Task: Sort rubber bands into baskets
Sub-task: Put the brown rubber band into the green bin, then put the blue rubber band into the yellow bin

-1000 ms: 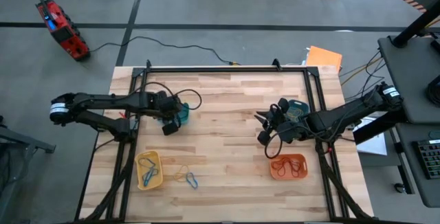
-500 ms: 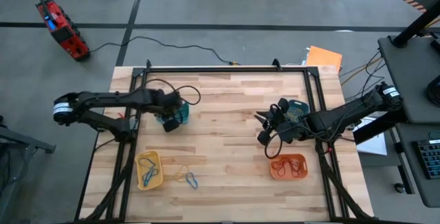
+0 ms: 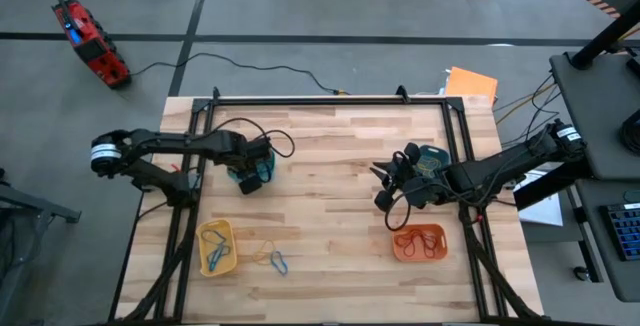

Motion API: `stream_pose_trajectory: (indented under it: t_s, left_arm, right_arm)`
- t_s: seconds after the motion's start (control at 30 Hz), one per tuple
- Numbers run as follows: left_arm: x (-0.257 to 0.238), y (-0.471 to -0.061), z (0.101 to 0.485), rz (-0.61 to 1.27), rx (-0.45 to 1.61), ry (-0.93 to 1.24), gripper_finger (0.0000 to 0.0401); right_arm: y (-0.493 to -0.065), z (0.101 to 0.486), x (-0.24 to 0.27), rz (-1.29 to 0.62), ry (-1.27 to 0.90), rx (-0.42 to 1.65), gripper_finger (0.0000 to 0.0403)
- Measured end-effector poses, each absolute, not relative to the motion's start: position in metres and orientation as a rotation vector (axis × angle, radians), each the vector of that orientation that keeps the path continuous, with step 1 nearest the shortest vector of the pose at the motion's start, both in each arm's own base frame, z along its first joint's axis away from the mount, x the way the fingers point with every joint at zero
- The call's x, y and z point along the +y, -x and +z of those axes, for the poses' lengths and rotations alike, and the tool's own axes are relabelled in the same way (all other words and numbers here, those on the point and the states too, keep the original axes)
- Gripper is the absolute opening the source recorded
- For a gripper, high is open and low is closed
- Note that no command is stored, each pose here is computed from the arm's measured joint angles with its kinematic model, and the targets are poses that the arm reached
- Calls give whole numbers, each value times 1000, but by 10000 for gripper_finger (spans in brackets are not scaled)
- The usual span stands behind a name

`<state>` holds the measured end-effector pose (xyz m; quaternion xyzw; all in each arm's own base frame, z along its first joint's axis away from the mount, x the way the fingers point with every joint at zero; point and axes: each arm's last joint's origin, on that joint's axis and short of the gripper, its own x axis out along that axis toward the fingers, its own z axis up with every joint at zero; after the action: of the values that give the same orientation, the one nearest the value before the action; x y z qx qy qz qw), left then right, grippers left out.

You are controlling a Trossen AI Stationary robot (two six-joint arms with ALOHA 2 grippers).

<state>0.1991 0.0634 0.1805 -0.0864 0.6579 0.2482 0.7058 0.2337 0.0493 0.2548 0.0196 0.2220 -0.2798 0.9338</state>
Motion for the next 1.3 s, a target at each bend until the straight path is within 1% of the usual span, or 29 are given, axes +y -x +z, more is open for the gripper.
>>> stream_pose_trajectory:
  t_s: [0.27,0.47,0.77,0.93,1.13,1.3]
  left_arm:
    - [63,-199,180,554,1462,191,101]
    - [64,-200,188,554,1471,191,136]
    - [66,-214,223,554,1410,193,144]
    - [56,-223,243,507,1373,161,144]
    - [25,-235,259,304,1322,175,144]
    - [-8,-237,262,144,1327,166,144]
  right_arm:
    - [-236,250,50,-573,-28,474,57]
    - [-237,248,51,-570,-26,482,57]
    - [-237,248,51,-568,-28,480,57]
    - [-237,248,51,-568,-28,481,57]
    - [-238,248,51,-544,-36,490,57]
    - [-238,248,51,-542,-36,491,57]
